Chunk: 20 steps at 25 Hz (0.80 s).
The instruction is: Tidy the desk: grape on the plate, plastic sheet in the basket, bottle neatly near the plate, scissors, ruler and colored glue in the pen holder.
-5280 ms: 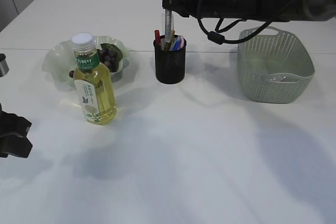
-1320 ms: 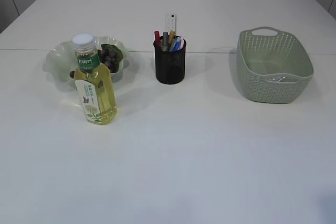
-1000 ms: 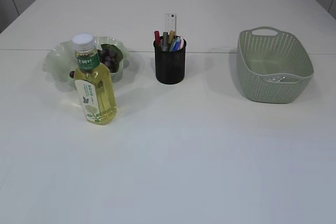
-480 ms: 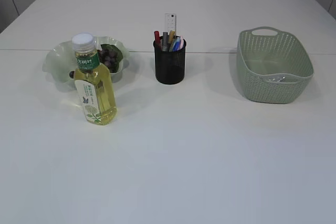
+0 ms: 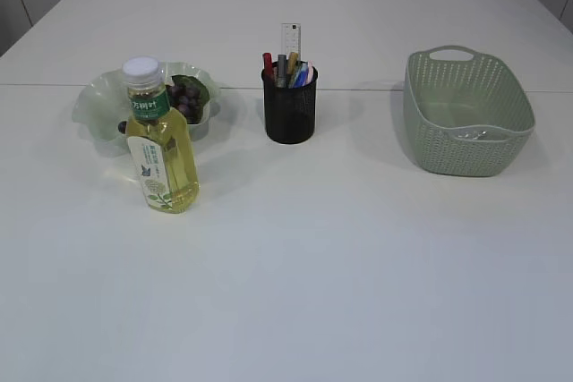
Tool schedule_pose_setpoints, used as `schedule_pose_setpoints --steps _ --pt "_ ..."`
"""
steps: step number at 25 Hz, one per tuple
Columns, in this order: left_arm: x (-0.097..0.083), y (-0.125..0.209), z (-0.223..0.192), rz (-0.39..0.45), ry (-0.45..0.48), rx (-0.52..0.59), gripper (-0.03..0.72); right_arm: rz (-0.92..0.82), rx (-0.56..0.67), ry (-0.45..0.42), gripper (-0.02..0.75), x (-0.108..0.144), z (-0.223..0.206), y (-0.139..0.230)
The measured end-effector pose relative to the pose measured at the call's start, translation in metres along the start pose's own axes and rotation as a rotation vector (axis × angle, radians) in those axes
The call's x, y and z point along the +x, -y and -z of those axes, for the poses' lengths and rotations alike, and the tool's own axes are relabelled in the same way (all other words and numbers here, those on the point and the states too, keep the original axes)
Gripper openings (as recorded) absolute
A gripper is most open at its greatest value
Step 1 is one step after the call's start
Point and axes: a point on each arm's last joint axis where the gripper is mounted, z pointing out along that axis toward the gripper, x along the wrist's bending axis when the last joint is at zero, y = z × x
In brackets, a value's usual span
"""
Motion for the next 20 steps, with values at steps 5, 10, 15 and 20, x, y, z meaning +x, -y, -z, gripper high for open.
schedule_pose_setpoints --steps 5,10,15,20 --pt "-0.0037 -0.0003 -0.0076 -0.021 0.041 -0.031 0.377 0.001 0.002 0.0 0.395 0.0001 -0.0006 0.0004" --pt "-0.0053 -0.0005 -0.0088 -0.03 0.058 -0.038 0.377 0.001 0.002 0.0 0.395 0.0001 -0.0006 0.0004" --pt "-0.0054 -0.0006 -0.0088 -0.031 0.059 -0.04 0.377 0.001 0.002 0.0 0.395 0.0001 -0.0006 0.0004" --pt "-0.0055 -0.0006 -0.0088 -0.031 0.06 -0.039 0.376 0.0 -0.022 0.001 0.395 -0.0002 0.0024 0.0026"
